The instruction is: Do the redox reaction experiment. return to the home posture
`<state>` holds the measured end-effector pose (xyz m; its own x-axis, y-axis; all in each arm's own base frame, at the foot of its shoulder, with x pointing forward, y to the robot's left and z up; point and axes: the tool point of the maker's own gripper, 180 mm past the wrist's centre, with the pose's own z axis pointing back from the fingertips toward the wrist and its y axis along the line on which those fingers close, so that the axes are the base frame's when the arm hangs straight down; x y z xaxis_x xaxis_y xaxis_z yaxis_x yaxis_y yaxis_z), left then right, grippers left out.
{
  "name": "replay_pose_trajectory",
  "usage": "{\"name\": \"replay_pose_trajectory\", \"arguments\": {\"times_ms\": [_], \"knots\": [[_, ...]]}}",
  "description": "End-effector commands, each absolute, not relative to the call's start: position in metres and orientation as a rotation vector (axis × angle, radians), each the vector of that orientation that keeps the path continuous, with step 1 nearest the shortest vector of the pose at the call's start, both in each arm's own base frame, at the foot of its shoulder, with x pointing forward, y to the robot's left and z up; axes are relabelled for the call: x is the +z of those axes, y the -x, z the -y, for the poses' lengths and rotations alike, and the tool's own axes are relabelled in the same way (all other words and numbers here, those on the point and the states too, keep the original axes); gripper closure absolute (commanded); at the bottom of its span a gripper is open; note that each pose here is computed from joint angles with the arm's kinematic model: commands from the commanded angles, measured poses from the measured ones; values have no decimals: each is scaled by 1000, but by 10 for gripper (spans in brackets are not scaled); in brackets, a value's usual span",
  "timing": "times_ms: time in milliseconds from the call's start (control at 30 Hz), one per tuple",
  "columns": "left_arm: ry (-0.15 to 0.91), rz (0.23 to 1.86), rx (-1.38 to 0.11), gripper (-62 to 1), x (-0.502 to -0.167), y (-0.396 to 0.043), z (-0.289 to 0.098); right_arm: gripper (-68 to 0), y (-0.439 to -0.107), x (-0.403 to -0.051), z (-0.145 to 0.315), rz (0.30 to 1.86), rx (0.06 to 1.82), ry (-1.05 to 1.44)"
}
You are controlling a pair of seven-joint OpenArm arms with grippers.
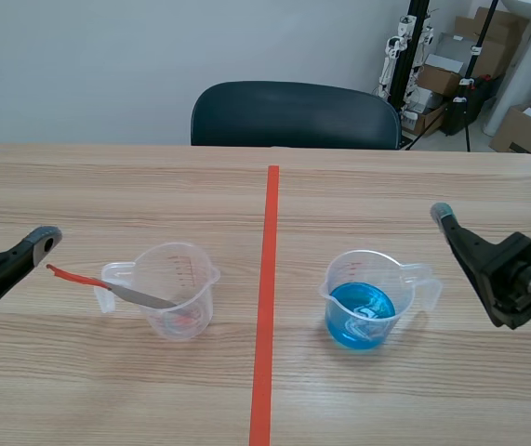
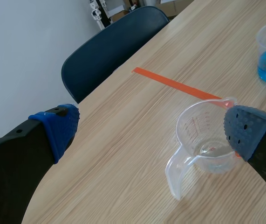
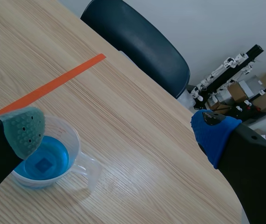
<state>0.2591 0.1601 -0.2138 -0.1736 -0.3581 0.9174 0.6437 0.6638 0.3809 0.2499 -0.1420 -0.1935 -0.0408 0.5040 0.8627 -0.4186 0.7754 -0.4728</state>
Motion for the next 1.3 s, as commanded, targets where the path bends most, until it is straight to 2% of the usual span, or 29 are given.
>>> {"name": "replay_pose_trajectory", "arguments": {"times_ms": [0,1267], "knots": [[248,1539,-903,-623,-202,-260,-159,-679,-252,-184,142,1463,748,86],[263,1537,-921,-623,-194,-253,-158,-679,-252,-183,142,1463,748,86]]}}
